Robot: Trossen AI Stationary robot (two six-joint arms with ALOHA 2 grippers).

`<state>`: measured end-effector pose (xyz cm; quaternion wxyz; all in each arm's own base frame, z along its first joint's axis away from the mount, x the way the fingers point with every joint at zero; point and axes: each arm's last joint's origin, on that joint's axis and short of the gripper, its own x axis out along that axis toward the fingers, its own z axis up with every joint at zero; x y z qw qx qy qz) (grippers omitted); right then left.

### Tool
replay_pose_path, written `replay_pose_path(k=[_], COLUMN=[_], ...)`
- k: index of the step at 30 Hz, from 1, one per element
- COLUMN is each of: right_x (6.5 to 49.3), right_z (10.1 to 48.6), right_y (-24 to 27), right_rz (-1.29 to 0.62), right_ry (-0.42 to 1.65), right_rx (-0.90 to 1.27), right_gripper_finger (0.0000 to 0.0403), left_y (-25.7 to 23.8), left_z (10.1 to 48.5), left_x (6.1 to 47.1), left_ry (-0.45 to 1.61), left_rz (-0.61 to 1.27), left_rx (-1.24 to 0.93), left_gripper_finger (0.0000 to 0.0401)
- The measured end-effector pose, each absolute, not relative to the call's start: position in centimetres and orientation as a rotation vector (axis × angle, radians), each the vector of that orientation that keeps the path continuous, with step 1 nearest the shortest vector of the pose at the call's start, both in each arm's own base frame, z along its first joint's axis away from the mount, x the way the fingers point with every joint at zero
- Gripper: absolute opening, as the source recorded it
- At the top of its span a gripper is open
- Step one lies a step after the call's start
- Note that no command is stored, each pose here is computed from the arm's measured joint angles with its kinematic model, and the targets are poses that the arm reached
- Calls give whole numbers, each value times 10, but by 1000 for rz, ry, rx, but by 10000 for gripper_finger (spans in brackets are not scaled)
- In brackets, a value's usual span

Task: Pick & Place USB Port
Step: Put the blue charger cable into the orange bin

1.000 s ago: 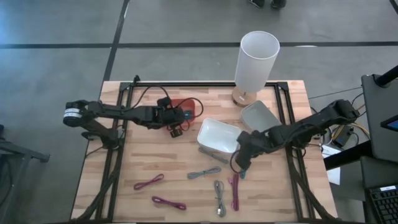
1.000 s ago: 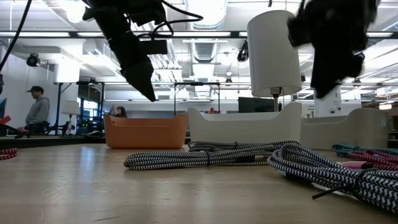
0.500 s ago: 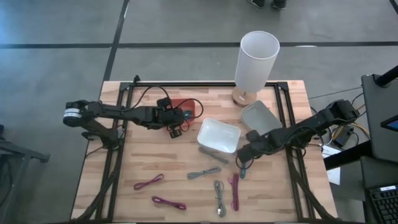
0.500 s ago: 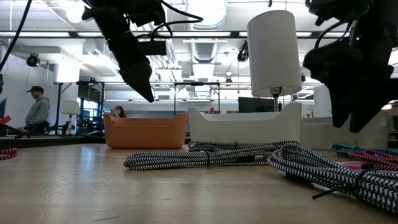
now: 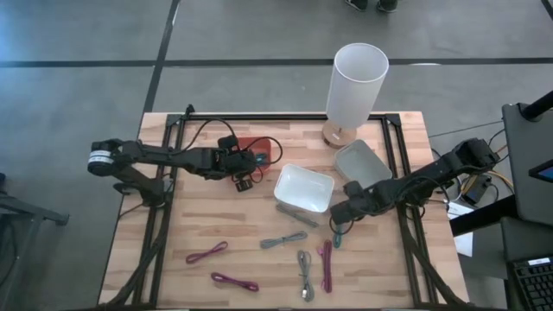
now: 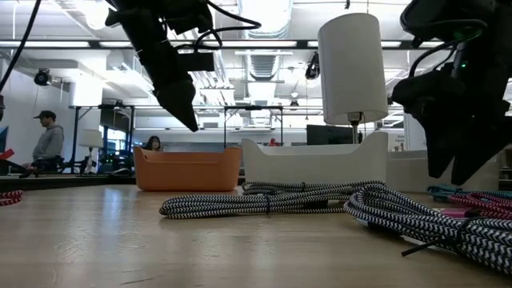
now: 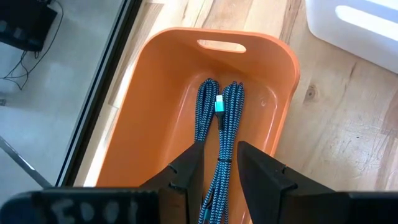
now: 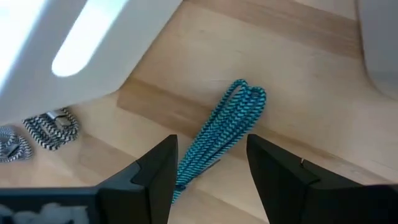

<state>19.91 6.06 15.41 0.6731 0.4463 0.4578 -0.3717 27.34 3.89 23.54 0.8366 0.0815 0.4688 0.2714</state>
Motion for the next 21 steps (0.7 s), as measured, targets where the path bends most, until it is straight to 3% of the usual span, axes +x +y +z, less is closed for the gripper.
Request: replay_pose_path(k=[14,21], right_x=[186,186], right_z=[137,134], right_y=[56,56], right_rz=[-931,-900], right_ry=[1023,1023], right_rx=[1060,1043], right_gripper_finger=[187,158], left_y=[39,39], left_z=[235,235], left_x=[273,273], left_ry=[992,992], left_rz=[574,574], left_rx=[172,172], left_gripper_finger=[108,108])
